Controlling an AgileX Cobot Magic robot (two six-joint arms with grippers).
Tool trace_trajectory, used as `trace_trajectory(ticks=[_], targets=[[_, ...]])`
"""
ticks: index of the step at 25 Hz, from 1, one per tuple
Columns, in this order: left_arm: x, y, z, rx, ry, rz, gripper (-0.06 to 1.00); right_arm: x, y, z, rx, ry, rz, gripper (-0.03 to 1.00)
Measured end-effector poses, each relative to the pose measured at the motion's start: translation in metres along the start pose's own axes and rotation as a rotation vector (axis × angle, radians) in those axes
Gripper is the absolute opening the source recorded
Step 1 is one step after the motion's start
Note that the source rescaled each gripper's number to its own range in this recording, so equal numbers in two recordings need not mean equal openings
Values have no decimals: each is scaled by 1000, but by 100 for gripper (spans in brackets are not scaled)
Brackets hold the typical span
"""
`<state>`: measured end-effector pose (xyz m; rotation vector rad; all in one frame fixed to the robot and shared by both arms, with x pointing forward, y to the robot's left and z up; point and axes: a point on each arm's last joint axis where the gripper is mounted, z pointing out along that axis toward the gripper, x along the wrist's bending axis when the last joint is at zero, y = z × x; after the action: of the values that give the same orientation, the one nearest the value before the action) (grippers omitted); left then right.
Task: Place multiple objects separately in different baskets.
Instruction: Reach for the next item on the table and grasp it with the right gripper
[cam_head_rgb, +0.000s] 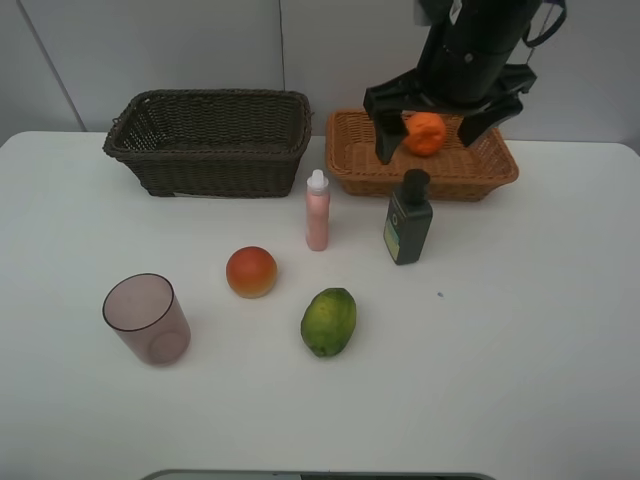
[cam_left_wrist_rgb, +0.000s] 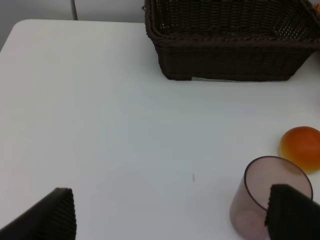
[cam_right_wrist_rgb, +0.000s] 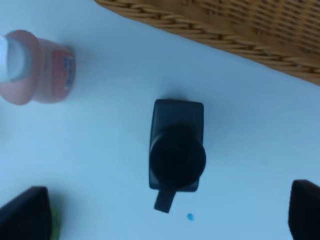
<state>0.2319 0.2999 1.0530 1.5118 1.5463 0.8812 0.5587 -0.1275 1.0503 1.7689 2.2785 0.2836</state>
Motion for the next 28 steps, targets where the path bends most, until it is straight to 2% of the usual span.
trace_trajectory(ticks=[8, 15, 28], targets=[[0, 0, 0, 0, 0, 0, 98, -1, 4, 30, 58, -21, 19, 100], [0, 0, 0, 0, 0, 0, 98, -8, 10, 50, 64, -28, 39, 100], [0, 0, 0, 0, 0, 0, 98, 0, 8, 101, 148, -26, 34, 100]])
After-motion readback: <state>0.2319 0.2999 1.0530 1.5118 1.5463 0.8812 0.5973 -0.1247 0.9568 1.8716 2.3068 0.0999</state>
